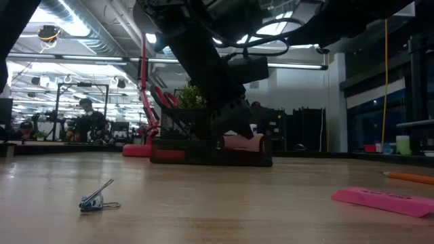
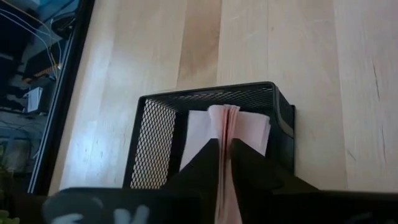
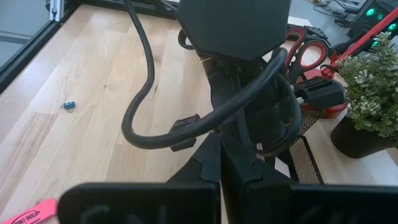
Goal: Pick and place office supplies into organizer
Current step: Put the pink notepad into the black desk organizer, then put the orange pencil into the black desk organizer
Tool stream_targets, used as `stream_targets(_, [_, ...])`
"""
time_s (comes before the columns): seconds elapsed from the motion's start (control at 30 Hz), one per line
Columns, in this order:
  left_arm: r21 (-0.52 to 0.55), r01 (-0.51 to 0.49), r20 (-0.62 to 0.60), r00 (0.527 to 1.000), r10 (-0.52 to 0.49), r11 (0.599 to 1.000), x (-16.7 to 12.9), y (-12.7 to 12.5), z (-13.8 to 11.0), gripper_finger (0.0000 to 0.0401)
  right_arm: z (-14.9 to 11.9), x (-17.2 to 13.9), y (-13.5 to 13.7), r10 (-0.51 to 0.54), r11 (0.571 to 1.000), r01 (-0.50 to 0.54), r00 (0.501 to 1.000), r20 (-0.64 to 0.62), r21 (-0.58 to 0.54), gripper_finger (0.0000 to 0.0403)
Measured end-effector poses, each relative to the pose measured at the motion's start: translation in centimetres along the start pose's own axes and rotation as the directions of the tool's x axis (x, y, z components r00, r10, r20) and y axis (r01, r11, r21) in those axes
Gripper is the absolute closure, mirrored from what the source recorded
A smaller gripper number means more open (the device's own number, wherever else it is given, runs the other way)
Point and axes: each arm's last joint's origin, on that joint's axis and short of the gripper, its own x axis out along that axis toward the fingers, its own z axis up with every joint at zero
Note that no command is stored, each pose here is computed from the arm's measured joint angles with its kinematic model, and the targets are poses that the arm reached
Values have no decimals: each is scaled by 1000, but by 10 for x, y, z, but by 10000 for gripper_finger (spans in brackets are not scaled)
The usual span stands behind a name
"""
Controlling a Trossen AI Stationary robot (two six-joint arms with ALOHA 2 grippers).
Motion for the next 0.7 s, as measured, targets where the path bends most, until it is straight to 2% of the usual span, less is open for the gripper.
stream_targets(0.13, [16,-15,0,1000,15,1000,-1,0,0,334,0,0,0,0,1000,0,1000,0,2,400])
stream_targets(0.3, [52,-128,14,992,128,990,-10,1,5,306,0,0,0,0,1000,0,1000,0,4,400])
stream_targets(0.53, [50,-81,47,996,79,995,-22,-1,10,290,0,0,0,0,1000,0,1000,0,22,400])
stream_targets(0.7, [85,-84,116,990,74,993,-51,5,22,293,0,0,0,13,1000,-13,1000,0,23,400])
